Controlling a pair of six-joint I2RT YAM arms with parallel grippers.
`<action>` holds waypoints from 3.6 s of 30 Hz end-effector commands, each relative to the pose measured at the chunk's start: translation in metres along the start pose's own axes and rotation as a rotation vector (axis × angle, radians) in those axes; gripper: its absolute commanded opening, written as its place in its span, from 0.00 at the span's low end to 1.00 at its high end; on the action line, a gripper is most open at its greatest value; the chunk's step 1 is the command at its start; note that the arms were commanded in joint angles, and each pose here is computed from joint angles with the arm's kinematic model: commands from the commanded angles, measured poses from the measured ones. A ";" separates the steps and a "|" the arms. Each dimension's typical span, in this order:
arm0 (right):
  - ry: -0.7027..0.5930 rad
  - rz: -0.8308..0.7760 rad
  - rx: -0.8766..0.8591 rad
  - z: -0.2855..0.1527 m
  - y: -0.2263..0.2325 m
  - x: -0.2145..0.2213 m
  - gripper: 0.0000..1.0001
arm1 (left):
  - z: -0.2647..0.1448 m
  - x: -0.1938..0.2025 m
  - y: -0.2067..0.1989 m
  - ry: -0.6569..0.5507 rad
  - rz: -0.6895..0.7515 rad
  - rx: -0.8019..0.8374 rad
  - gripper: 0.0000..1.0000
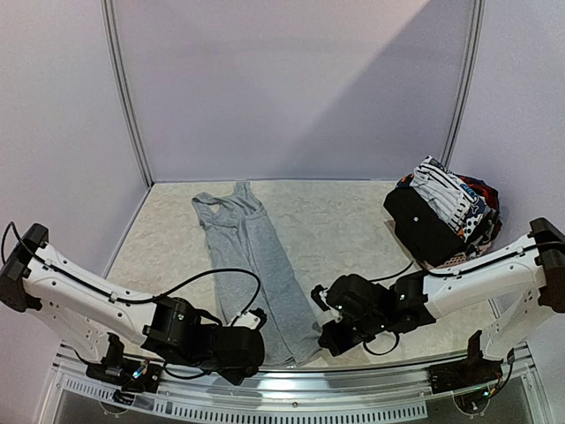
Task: Fold and stack the mixed laundry pile
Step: Pick up the rectangle-folded tank top from the center of the board.
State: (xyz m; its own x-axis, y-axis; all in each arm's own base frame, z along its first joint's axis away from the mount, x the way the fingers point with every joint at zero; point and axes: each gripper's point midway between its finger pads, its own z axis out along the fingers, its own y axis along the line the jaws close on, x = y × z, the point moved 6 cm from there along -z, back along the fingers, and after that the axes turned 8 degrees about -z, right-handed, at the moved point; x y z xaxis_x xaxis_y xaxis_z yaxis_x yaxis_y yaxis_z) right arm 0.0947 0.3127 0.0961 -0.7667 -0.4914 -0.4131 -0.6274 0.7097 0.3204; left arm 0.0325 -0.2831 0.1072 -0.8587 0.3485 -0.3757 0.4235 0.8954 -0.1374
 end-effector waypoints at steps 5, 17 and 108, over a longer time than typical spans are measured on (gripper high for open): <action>-0.064 -0.041 0.097 -0.027 0.000 -0.016 0.00 | -0.016 -0.006 -0.003 -0.051 0.052 -0.034 0.00; -0.206 -0.046 0.261 -0.044 0.002 -0.081 0.00 | -0.025 -0.052 0.019 -0.236 0.019 -0.198 0.00; -0.306 -0.050 0.292 0.006 -0.097 -0.297 0.64 | 0.003 -0.213 0.181 -0.466 -0.272 -0.474 0.65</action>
State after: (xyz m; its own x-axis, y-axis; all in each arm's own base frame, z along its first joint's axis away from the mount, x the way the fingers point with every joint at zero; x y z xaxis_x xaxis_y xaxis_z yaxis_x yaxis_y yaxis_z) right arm 0.3987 0.4165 0.1520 -0.6504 -0.4006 -0.6454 -0.5719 0.8174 0.0690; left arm 0.3013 -0.2024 0.1382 -0.6820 0.0306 -0.7307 -0.0727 0.9913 0.1094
